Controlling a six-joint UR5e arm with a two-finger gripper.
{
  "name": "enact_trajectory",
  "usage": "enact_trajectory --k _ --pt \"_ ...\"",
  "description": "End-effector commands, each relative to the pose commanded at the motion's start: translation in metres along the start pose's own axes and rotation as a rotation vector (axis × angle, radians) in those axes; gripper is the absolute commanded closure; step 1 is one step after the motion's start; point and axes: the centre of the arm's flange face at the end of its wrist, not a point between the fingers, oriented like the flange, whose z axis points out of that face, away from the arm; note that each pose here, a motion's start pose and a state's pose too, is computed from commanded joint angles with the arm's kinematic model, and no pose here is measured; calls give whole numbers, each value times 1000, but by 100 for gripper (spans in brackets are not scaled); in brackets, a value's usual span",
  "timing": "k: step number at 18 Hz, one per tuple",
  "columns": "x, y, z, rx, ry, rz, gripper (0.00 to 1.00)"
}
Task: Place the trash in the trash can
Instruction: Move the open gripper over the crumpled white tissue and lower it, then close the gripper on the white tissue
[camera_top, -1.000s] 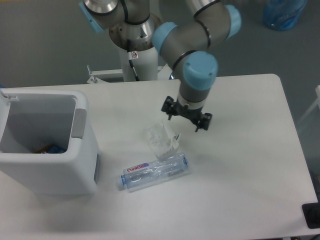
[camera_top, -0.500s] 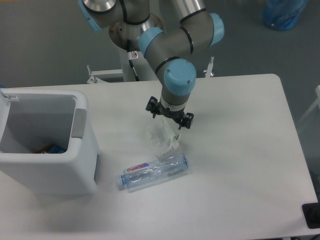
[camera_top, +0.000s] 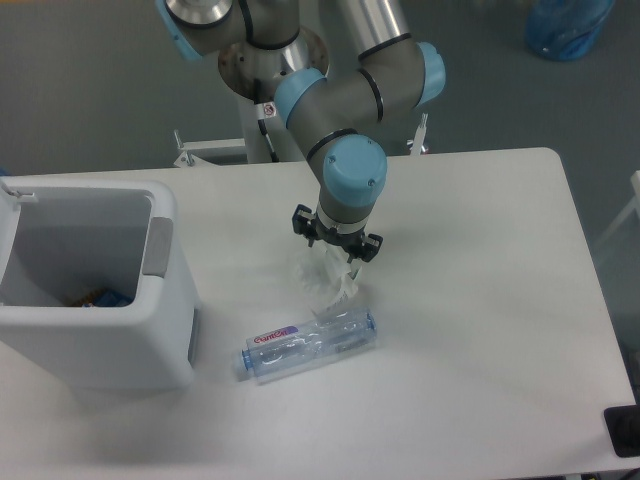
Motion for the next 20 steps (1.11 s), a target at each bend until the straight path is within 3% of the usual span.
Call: enact_trajectory --k 15,20 --pt "-15 4 -26 41 -15 -11 100" --pt "-22 6 -53 143 -2 -36 100"
